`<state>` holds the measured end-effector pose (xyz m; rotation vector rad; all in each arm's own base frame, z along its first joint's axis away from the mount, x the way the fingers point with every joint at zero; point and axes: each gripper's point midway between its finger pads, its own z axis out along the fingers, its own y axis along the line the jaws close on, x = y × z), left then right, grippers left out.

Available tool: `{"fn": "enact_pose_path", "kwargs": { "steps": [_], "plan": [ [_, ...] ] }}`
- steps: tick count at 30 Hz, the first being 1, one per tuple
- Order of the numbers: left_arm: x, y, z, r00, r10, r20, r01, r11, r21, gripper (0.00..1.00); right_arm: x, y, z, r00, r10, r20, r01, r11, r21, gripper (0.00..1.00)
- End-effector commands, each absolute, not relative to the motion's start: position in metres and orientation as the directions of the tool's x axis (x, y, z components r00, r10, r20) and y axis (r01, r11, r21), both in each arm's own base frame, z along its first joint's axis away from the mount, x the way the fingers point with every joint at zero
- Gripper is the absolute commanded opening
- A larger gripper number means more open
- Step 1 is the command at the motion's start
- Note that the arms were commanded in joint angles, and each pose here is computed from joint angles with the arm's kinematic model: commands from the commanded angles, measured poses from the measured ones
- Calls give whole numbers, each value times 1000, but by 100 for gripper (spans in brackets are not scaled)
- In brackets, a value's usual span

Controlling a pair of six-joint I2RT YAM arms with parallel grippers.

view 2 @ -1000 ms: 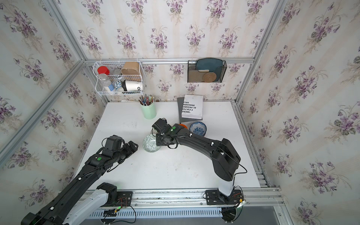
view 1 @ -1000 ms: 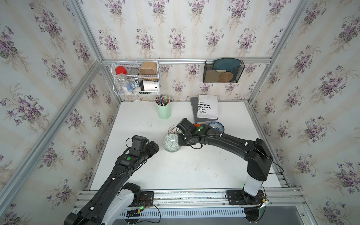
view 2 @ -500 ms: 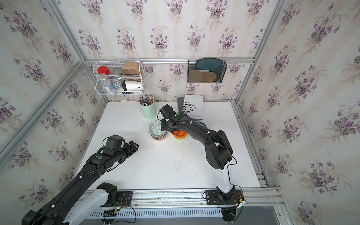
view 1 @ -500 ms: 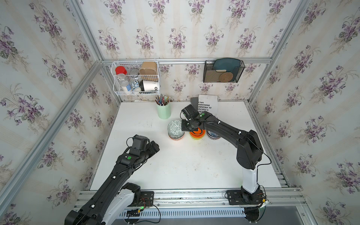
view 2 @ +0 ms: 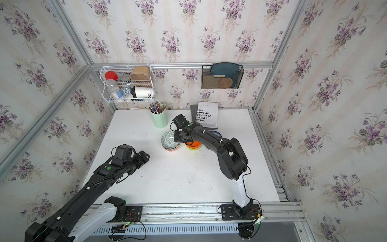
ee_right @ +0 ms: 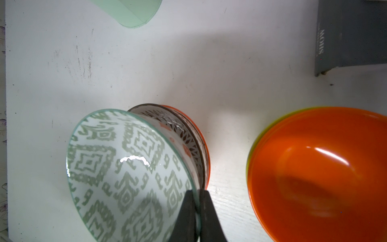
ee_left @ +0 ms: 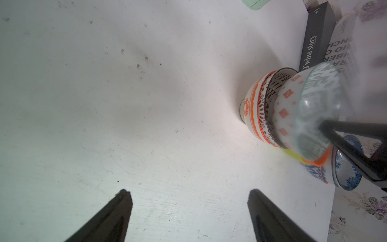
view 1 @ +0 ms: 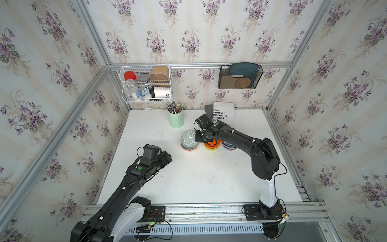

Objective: Stack the bowls
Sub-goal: Place the bowl on the bowl, then reset both arms

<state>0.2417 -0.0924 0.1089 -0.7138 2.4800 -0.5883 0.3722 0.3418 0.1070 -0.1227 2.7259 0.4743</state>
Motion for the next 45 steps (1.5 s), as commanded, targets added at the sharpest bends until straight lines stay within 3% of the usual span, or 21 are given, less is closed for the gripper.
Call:
{"fn": "enact_pose_path", "kwargs": {
  "steps": [1, 12, 23, 29, 34, 37, 38, 39, 41, 42, 45],
  "plan": [
    [247, -94, 115, -739, -575, -351, -347, 771, -534, 91, 374, 347, 106, -927, -13, -376, -147, 932, 331, 0],
    [247, -95, 115, -740, -575, -348, -349, 771, -532, 91, 378, 343, 102, -922, -7, -388, -136, 943, 305, 1],
    [247, -94, 115, -740, -576, -347, -350, 771, -532, 91, 378, 345, 111, -918, -1, -396, -138, 938, 319, 35],
    [247, -96, 117, -745, -569, -347, -342, 773, -535, 91, 373, 340, 138, -902, 25, -430, -135, 931, 338, 43],
    [246, -100, 129, -777, -525, -348, -306, 798, -520, 92, 361, 315, 174, -850, 74, -522, -137, 924, 356, 53],
    [253, -96, 152, -773, -474, -422, -244, 836, -491, 92, 355, 282, 201, -762, 143, -631, -112, 931, 346, 66],
    [256, -95, 161, -762, -462, -454, -222, 845, -487, 92, 353, 266, 203, -725, 168, -668, -85, 941, 329, 78],
    [260, -94, 172, -744, -453, -492, -195, 850, -489, 92, 348, 250, 205, -688, 188, -701, -65, 946, 318, 96],
    [276, -98, 199, -684, -408, -605, -82, 866, -493, 92, 344, 220, 215, -594, 217, -775, -35, 955, 295, 100],
    [281, -95, 206, -649, -399, -648, -63, 877, -477, 97, 344, 205, 228, -528, 248, -812, -18, 953, 303, 100],
    [294, -71, 224, -559, -362, -745, -104, 923, -371, 99, 338, 164, 232, -394, 262, -881, 37, 962, 269, 100]
  ]
}}
